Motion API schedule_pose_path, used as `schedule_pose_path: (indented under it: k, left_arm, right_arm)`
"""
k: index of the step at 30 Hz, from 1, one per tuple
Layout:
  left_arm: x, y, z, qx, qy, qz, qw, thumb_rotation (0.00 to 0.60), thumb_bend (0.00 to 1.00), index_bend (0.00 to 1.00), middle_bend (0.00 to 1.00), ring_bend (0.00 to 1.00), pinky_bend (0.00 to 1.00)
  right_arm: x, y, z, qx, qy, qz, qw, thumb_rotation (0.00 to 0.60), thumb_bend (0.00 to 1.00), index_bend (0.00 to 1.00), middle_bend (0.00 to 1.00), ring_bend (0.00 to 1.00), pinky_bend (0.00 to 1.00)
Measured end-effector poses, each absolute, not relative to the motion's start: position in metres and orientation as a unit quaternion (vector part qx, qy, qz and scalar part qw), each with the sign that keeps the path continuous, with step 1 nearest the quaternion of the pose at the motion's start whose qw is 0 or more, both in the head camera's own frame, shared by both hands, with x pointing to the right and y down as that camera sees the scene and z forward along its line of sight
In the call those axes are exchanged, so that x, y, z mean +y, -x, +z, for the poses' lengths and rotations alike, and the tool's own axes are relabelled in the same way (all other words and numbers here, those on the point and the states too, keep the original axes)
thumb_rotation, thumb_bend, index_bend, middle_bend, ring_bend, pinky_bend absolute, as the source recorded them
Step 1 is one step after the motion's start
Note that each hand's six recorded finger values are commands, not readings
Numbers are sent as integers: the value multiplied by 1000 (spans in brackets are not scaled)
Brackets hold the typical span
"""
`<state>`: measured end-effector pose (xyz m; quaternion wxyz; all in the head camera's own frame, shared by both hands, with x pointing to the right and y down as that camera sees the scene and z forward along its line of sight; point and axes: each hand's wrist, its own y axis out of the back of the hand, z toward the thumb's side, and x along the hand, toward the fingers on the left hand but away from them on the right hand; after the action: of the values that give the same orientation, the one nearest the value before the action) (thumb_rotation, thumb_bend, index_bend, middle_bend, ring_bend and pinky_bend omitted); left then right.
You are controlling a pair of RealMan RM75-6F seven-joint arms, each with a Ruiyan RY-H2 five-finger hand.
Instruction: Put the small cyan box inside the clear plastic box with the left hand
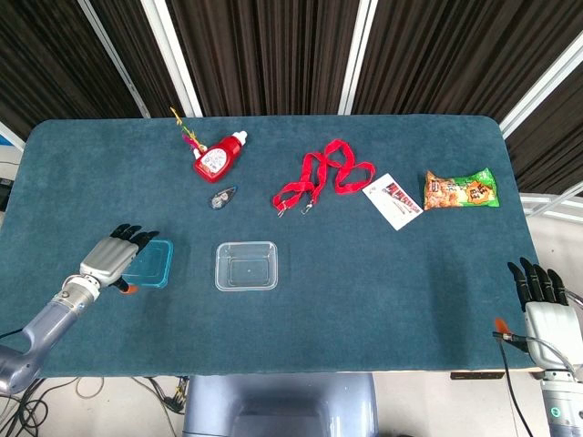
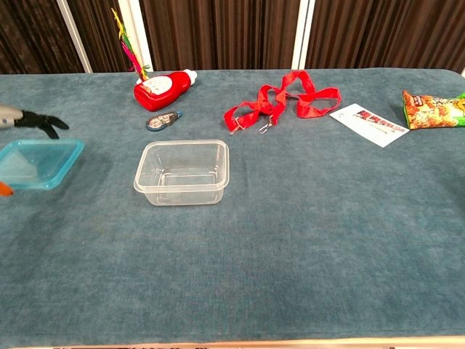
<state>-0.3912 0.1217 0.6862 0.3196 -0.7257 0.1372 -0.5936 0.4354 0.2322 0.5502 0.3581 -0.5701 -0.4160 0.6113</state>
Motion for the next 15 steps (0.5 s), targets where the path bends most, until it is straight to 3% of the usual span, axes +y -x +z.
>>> schedule_pose_path:
  k: [9, 15]
  left_arm:
    - [98, 345, 632, 155, 744, -570, 313, 600, 294, 0, 278, 0, 0]
    - [86, 312, 613, 159, 746, -574, 297, 600, 293, 0, 287, 0, 0]
  right_arm:
    - [232, -436, 550, -417, 570, 611, 357, 600, 308, 39, 44, 37, 0]
    - [232, -436, 550, -417, 570, 611, 357, 600, 307, 39, 44, 37, 0]
